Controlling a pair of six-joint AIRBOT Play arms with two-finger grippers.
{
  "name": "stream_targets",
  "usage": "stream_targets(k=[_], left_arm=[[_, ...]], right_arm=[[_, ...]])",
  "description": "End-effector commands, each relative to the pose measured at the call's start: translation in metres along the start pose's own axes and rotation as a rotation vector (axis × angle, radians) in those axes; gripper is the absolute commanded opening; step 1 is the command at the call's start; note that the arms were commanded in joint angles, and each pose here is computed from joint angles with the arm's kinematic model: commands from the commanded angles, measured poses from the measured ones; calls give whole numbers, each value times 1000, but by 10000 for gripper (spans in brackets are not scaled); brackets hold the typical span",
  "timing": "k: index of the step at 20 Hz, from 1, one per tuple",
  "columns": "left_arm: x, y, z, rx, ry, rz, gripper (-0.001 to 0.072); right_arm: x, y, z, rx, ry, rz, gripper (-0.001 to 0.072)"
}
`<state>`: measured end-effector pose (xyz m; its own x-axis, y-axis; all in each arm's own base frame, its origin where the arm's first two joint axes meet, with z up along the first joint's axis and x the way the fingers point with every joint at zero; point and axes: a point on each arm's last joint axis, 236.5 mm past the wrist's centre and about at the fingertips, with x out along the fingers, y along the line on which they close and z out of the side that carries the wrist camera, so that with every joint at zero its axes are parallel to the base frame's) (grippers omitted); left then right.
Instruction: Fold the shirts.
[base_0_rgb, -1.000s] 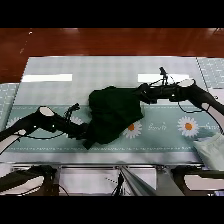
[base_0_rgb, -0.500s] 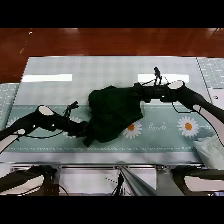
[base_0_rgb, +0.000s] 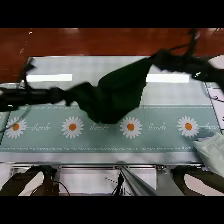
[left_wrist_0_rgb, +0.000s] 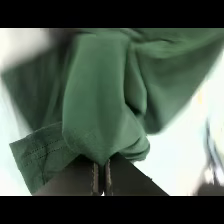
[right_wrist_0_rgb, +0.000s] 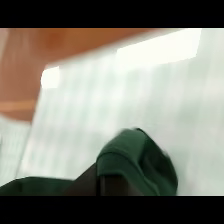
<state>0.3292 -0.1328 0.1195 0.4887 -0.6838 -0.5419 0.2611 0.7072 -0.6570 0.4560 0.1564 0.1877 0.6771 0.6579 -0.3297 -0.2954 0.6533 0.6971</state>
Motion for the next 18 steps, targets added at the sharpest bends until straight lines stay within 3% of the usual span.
stream_targets(k=[1, 5, 11, 15, 18], left_arm=[[-123, -59, 91, 232, -384, 105, 33], [-230, -153, 142, 464, -687, 188, 33], [-292, -251, 135, 657, -847, 172, 33], [-279, -260, 96, 689, -724, 178, 33], [-263, -203, 67, 557, -518, 344, 33]], right_arm=[[-110, 52, 98, -163, -341, -38, 14], [-215, 99, 132, -250, -592, -97, 14], [-283, 160, 115, -366, -734, -110, 14], [-288, 175, 82, -413, -670, -134, 14], [-281, 125, 42, -330, -484, -341, 14]])
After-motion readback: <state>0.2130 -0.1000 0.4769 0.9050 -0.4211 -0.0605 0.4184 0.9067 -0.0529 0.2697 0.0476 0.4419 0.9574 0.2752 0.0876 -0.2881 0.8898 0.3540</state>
